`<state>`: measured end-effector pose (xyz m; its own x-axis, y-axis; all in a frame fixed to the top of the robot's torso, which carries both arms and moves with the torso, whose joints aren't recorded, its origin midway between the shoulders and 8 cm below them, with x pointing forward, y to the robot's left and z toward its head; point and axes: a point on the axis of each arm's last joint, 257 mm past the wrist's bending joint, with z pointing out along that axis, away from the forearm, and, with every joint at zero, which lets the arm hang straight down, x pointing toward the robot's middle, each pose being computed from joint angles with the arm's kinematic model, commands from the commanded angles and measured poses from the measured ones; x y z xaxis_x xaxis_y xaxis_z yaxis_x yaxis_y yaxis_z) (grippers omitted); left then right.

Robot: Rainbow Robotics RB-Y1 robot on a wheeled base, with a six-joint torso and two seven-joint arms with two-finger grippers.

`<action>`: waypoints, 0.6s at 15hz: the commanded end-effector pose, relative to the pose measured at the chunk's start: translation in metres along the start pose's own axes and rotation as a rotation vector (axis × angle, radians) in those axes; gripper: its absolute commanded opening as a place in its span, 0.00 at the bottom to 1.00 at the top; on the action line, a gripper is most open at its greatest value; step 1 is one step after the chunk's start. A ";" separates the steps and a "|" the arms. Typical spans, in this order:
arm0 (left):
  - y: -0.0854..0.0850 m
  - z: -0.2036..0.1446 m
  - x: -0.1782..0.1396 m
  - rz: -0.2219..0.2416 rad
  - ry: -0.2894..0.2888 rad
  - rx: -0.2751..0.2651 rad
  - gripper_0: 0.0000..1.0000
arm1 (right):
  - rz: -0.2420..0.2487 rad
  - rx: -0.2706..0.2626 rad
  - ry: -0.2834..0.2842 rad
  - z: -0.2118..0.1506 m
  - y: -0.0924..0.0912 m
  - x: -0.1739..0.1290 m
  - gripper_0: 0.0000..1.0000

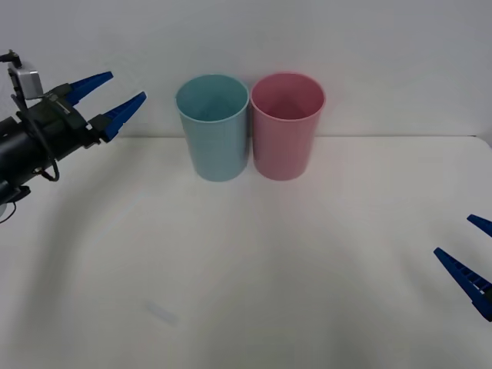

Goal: Grasp the object on the table and drop it into the matching bin: aluminum can to the light blue bin, PET bottle to the pink bin.

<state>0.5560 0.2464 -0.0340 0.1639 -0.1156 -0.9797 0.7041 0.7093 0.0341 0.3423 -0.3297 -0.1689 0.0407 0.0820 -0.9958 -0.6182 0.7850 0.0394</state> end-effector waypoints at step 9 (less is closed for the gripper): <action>0.032 -0.170 0.025 0.198 0.152 -0.126 1.00 | 0.000 0.000 0.000 0.000 0.000 0.000 1.00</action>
<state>0.4714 0.3772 -0.0873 0.1800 0.1228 -0.9760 0.5846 0.7846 0.2066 0.3423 -0.3297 -0.1689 0.0406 0.0820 -0.9958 -0.6182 0.7850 0.0395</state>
